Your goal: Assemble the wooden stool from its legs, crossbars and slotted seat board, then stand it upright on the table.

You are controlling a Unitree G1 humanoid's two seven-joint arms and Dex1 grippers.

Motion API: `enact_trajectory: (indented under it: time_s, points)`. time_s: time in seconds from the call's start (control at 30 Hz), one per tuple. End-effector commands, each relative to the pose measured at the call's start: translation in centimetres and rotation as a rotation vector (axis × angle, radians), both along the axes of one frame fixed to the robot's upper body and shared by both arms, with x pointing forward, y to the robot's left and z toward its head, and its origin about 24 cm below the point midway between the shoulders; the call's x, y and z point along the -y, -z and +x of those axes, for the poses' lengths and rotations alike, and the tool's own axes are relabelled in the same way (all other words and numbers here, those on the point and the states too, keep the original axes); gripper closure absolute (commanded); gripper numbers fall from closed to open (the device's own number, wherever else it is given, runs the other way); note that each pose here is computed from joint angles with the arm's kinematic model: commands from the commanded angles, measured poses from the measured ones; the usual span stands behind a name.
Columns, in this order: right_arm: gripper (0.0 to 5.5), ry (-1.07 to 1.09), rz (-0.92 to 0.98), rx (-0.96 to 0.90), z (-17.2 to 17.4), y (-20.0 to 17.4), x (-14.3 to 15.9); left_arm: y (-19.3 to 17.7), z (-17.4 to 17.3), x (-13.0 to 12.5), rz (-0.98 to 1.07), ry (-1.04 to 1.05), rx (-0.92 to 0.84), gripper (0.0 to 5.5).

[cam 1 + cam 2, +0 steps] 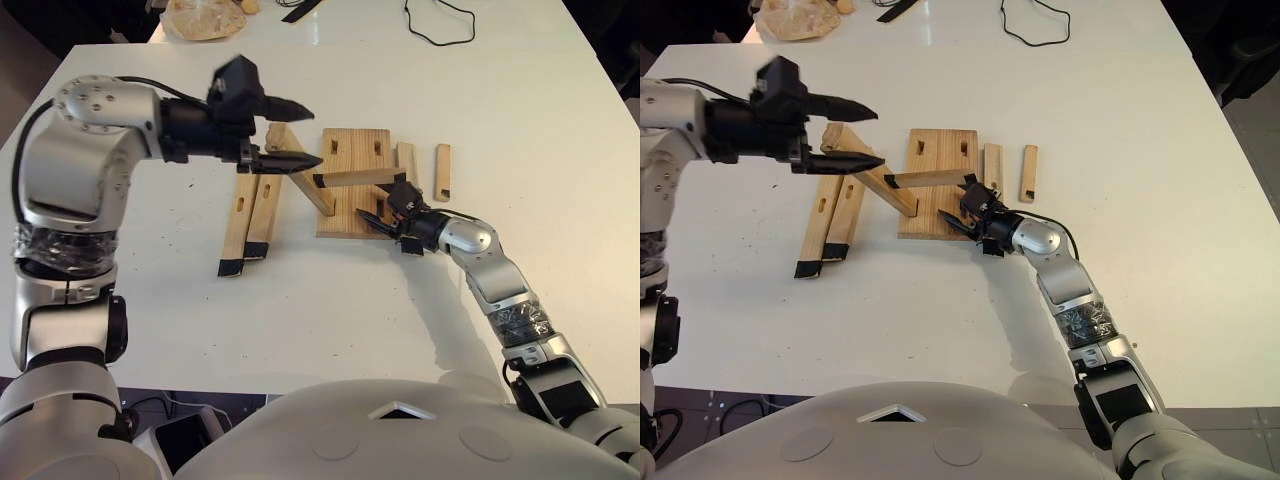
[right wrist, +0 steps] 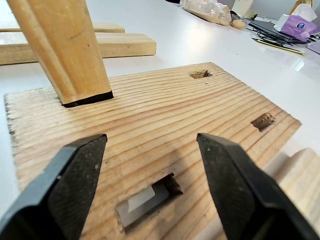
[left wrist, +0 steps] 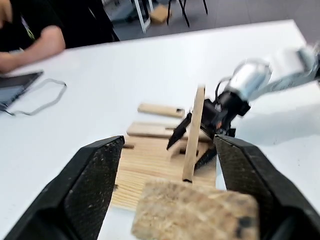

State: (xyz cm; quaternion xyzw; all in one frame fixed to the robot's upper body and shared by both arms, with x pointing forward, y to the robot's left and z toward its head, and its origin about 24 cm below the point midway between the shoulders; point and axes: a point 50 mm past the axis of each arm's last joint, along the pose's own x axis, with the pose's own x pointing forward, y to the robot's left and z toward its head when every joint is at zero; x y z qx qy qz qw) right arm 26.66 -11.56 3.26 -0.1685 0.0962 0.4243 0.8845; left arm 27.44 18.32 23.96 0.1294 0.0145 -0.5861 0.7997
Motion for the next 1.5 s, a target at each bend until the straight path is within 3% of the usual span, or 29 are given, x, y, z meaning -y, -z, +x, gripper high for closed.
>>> enact_trajectory:
  time_s: [0.03, 0.17, 0.2, 0.27, 0.37, 0.47, 0.87, 1.5]
  points:
    - [2.18, 0.049, -0.097, -0.112, -0.9, 2.7, 2.3, -3.7, -0.8, -3.5, -0.273, -0.192, 0.077, 2.15]
    - [2.18, 0.026, -0.110, -0.110, -1.1, 2.6, 2.9, -3.1, -0.8, -7.5, -0.497, -0.499, 0.111, 2.15]
    - [2.18, 0.019, -0.110, -0.109, -1.1, 2.6, 3.0, -1.7, -0.3, -8.7, -0.520, -0.641, 0.104, 2.15]
    - [2.18, 0.003, -0.116, -0.108, -1.1, 2.5, 3.3, 4.9, 1.0, -10.5, -0.314, -0.980, 0.034, 2.15]
    - [2.18, -0.021, -0.141, -0.096, -0.8, 2.3, 3.5, 12.8, -0.8, -9.4, -0.122, -1.113, -0.107, 2.15]
    - [2.18, -0.023, -0.129, -0.072, -0.4, 1.5, 4.0, 16.0, -3.0, -6.9, -0.115, -1.122, -0.198, 2.15]
    - [2.18, 0.101, -0.023, 0.003, -0.6, -0.9, 6.2, 18.1, -7.4, -3.9, -0.042, -1.117, -0.374, 2.15]
    - [2.18, 0.168, 0.032, -0.004, -1.7, -1.0, 6.4, 19.6, -10.2, -6.4, 0.018, -1.197, -0.557, 2.15]
